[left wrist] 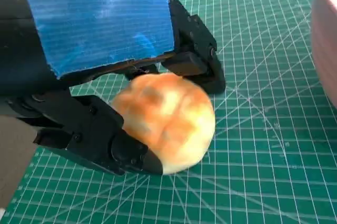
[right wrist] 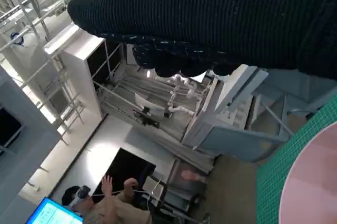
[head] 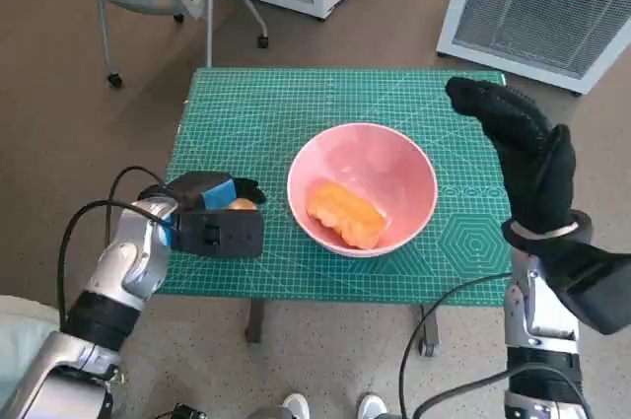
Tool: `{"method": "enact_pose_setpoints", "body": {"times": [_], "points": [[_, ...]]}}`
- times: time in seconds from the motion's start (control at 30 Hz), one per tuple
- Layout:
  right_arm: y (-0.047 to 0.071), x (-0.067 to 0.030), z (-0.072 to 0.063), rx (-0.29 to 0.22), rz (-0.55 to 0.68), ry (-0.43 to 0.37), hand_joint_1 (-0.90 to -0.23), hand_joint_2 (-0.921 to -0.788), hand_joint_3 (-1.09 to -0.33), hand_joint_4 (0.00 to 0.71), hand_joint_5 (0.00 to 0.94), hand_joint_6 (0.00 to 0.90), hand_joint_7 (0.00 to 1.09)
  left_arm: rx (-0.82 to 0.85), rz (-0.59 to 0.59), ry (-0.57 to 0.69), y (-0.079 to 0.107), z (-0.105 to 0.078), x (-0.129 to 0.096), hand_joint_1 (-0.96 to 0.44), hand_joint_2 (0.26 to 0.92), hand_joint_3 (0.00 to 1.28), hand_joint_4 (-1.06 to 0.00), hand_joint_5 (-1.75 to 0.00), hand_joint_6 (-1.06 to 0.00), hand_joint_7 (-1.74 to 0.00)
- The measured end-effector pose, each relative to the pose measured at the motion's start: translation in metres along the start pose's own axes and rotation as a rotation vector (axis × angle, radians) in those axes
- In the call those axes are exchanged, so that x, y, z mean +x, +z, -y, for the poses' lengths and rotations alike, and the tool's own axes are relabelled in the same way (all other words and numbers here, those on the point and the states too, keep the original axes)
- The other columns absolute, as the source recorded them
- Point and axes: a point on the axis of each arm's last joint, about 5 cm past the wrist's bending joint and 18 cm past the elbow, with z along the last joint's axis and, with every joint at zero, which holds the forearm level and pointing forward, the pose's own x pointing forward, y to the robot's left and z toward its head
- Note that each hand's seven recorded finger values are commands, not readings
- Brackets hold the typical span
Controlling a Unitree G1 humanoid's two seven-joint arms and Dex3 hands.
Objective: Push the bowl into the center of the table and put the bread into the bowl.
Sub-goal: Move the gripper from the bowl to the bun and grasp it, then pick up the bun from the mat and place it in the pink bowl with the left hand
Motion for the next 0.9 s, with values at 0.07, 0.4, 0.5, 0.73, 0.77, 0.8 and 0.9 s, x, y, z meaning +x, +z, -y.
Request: {"method": "enact_pose_setpoints", "body": {"times": [0.07, 0.4, 0.5, 0.73, 0.77, 0.8, 0.9], "points": [[0.000, -0.0002, 0.000, 0.000, -0.001, -0.001, -0.599, -0.921, -0.676, 0.118, 0.002, -0.001, 0.41, -0.001, 0.011, 0.004, 0.000, 0.000, -0.001, 0.00, 0.864, 0.11, -0.79, -1.10, -0.68, -1.07], [0.000, -0.0006, 0.000, 0.003, -0.006, 0.000, -0.596, -0.921, -0.674, 0.117, 0.001, -0.001, 0.41, -0.114, 0.125, 0.073, 0.000, -0.021, -0.019, 0.00, 0.868, 0.11, -0.81, -1.06, -0.65, -1.13], [0.000, -0.0007, 0.000, 0.004, -0.007, 0.000, -0.591, -0.921, -0.674, 0.116, 0.001, -0.001, 0.40, -0.161, 0.184, 0.129, 0.002, -0.033, -0.028, 0.00, 0.869, 0.11, -0.80, -1.06, -0.65, -1.13], [0.000, -0.0008, 0.000, 0.011, -0.008, 0.001, -0.587, -0.921, -0.670, 0.116, 0.000, -0.001, 0.39, -0.262, 0.348, 0.275, 0.011, -0.057, -0.049, 0.00, 0.870, 0.10, -0.80, -1.07, -0.65, -1.12], [0.000, -0.0009, 0.000, 0.011, -0.008, 0.002, -0.581, -0.921, -0.670, 0.116, 0.000, -0.001, 0.39, -0.272, 0.375, 0.293, 0.014, -0.059, -0.051, 0.00, 0.870, 0.09, -0.81, -1.06, -0.66, -1.11], [0.000, -0.0009, 0.000, 0.011, -0.008, 0.003, -0.577, -0.921, -0.670, 0.116, 0.000, -0.001, 0.39, -0.281, 0.398, 0.313, 0.017, -0.061, -0.052, 0.00, 0.872, 0.08, -0.82, -1.05, -0.67, -1.11], [0.000, -0.0009, 0.000, 0.012, -0.008, 0.007, -0.573, -0.921, -0.670, 0.115, 0.000, -0.001, 0.39, -0.299, 0.461, 0.348, 0.028, -0.062, -0.053, 0.00, 0.875, 0.07, -0.82, -1.03, -0.68, -1.10]]}}
